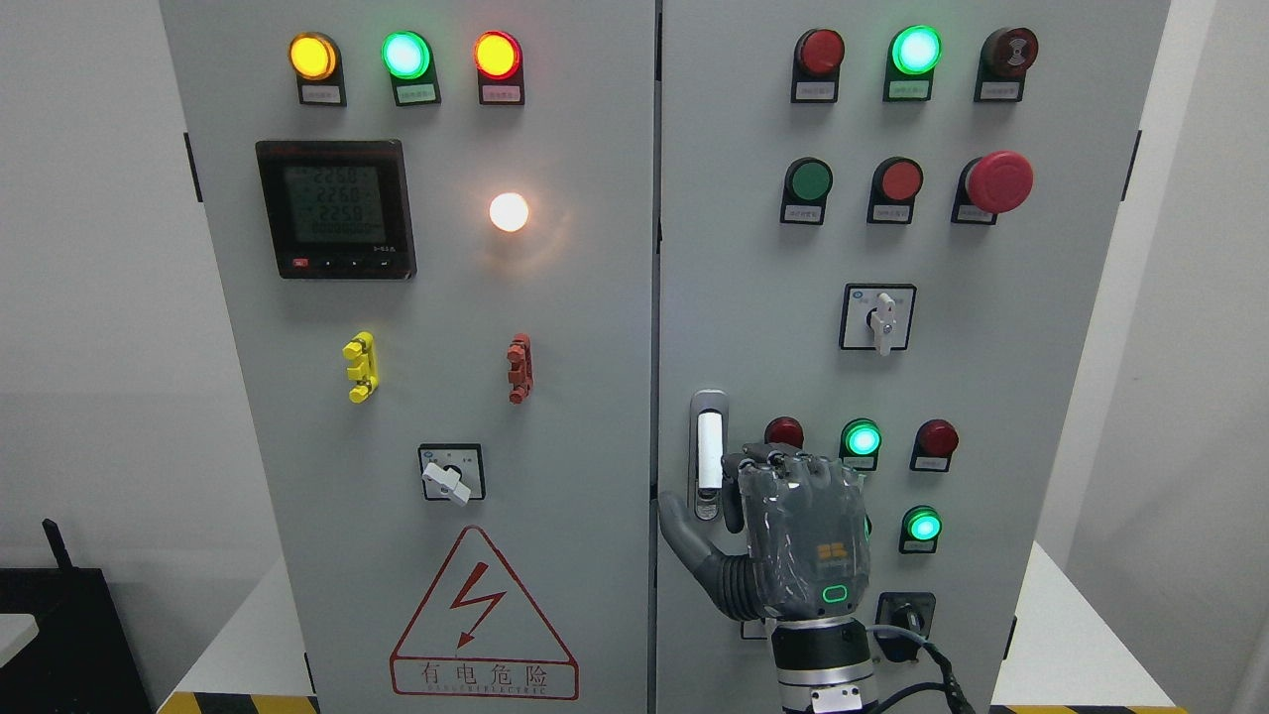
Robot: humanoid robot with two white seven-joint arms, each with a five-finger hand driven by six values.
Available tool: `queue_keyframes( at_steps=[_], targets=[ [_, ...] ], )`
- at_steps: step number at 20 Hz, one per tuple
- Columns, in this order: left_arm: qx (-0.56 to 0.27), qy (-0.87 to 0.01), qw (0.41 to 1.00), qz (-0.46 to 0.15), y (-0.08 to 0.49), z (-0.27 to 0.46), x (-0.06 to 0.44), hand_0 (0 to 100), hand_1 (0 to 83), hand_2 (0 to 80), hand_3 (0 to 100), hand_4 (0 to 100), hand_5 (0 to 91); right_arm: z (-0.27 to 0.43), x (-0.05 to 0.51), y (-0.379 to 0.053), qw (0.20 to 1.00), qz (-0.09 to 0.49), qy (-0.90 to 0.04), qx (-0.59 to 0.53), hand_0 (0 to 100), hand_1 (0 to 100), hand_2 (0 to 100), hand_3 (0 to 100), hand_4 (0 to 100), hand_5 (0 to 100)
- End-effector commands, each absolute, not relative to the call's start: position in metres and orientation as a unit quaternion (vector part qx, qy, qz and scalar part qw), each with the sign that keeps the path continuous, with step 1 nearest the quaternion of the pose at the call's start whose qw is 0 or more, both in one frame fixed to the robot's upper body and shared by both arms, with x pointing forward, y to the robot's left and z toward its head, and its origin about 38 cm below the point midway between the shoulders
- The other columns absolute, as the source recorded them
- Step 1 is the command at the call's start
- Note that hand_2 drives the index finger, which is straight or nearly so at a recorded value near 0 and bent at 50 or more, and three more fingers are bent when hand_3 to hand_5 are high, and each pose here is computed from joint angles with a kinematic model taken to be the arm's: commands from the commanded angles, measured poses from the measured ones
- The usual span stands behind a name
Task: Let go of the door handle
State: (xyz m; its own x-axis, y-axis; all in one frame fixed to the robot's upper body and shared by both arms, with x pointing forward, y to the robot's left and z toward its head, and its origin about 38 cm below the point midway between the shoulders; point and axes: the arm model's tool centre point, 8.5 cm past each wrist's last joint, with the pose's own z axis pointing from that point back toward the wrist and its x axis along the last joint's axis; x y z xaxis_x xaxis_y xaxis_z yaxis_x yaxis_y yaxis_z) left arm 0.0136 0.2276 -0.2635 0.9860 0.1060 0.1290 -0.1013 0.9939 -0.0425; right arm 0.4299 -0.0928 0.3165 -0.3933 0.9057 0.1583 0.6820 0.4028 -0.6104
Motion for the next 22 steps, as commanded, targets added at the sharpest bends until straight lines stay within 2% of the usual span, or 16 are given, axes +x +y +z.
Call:
queue_keyframes(
  at_steps=[1,6,22],
  targets=[
    [-0.019,-0.085,0.995,0.045,0.2273,-0.2627,0.0365,12,38.9,0.0,0,0,0.0,0.3152,0.4337,-0.0898,0.248,0.233,-0.801,-0.493,23,60,100,100,100,100],
    [-0.019,-0.085,0.995,0.045,0.2273,-0.2627,0.0365,12,38.9,0.0,0,0,0.0,0.3138,0.434,-0.0899,0.249,0.233,-0.801,-0.493,28,63,100,100,100,100],
    [-0.019,-0.085,0.995,0.045,0.2273,-0.2627,0.0365,12,38.9,0.0,0,0,0.0,0.3103,0.4344,-0.0926,0.259,0.23,-0.796,-0.497,33,68,100,100,100,100]
  ],
)
